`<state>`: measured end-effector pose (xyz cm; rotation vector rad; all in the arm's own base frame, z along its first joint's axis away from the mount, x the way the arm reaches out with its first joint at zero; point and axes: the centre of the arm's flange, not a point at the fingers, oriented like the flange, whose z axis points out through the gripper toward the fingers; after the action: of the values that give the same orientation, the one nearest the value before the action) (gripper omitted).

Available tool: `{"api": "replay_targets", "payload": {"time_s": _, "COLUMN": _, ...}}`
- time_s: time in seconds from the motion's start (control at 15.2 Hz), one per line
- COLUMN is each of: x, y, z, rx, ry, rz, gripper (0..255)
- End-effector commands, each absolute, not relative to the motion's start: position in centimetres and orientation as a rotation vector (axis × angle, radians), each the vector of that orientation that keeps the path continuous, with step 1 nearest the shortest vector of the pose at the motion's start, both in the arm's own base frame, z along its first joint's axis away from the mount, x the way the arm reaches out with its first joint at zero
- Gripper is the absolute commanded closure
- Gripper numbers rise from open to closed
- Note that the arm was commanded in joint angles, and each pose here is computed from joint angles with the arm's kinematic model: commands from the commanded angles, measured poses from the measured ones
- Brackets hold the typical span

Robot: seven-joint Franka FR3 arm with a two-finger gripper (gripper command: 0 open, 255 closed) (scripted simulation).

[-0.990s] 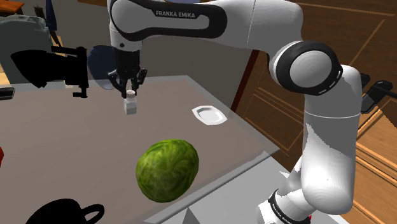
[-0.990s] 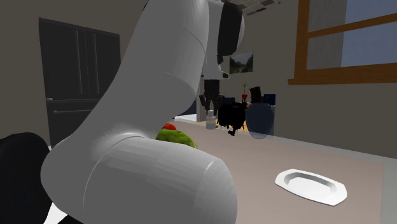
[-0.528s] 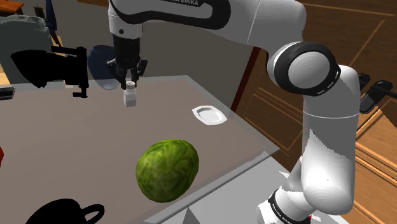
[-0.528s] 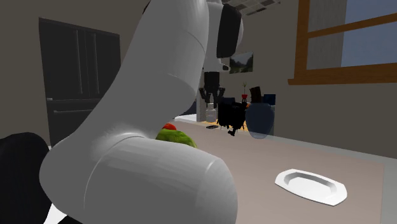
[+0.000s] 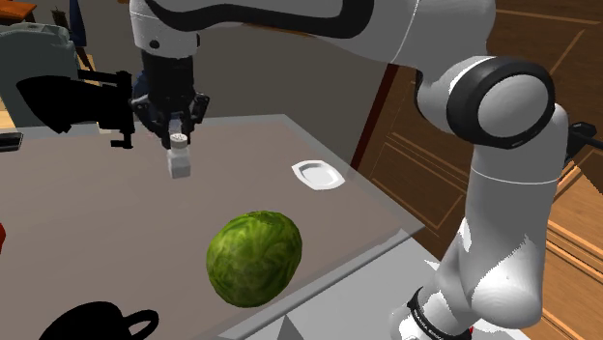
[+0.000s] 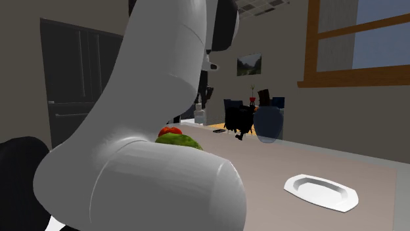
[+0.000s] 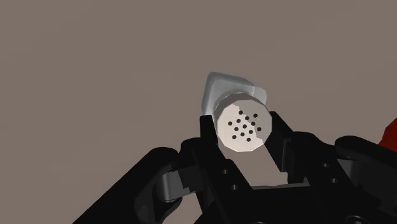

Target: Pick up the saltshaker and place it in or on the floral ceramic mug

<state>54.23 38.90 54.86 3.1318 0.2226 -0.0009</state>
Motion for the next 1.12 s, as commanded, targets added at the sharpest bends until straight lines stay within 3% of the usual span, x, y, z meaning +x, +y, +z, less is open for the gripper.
{"api": "replay_targets", "payload": {"time_s": 0.0, "x": 52.4, "y": 40.8, "z": 55.2, "rx": 3.131, "ry": 0.220, "rz": -0.001, "gripper": 255}}
{"api": "replay_targets", "payload": {"time_s": 1.06, "x": 37.5, "y": 55.6, "z": 57.6, "rx": 3.131, "ry": 0.220, "rz": -0.001, "gripper": 255}}
